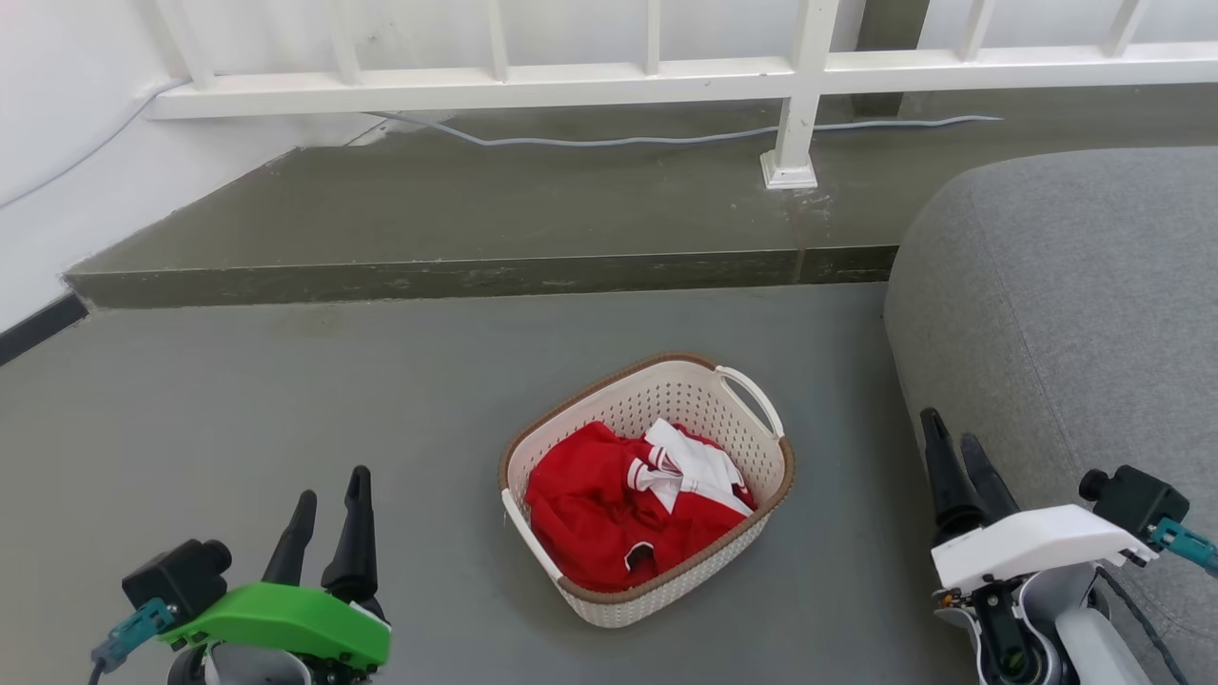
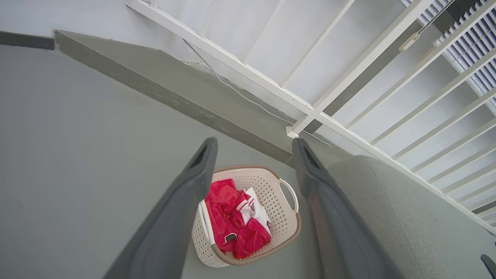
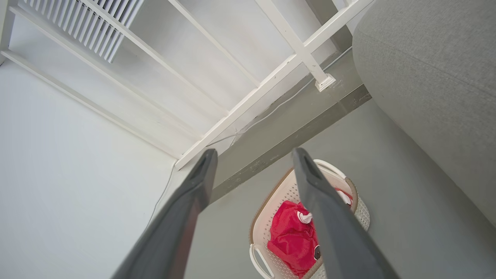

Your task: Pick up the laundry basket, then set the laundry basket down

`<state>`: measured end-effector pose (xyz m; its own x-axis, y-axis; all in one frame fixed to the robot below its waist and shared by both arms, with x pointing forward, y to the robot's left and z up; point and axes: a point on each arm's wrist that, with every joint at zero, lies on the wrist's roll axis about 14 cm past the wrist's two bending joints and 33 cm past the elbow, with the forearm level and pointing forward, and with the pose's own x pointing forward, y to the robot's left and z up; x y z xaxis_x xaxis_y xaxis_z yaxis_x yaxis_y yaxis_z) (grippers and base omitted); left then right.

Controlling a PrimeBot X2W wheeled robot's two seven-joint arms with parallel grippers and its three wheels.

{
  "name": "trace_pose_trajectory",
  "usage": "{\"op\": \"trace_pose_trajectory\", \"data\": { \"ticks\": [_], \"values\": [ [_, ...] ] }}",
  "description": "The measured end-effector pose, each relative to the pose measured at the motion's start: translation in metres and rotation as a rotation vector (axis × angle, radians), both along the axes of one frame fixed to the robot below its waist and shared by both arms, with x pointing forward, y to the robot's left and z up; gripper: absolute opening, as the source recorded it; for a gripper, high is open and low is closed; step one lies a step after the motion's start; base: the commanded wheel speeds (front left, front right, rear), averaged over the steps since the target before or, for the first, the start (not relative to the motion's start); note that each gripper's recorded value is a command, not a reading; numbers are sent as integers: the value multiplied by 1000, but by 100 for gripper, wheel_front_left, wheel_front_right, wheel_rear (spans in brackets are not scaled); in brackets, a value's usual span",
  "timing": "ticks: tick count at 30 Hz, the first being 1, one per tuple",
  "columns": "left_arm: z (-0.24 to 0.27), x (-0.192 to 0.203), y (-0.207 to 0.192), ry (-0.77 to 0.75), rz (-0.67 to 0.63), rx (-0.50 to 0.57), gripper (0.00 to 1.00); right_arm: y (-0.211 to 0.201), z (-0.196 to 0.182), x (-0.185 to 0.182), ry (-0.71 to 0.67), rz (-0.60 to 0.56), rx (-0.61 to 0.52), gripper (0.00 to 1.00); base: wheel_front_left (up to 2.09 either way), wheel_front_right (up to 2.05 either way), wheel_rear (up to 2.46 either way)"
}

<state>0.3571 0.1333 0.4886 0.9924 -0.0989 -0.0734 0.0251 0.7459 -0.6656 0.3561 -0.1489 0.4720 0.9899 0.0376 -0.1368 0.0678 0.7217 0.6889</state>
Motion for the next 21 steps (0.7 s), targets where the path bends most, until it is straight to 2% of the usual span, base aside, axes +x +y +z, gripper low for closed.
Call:
{"op": "trace_pose_trajectory", "data": {
  "ticks": [21],
  "values": [
    [16,-5,-13,-108,-20,275,100,16,17,-3,-96,40,-278,100,0,0,0]
  ]
}}
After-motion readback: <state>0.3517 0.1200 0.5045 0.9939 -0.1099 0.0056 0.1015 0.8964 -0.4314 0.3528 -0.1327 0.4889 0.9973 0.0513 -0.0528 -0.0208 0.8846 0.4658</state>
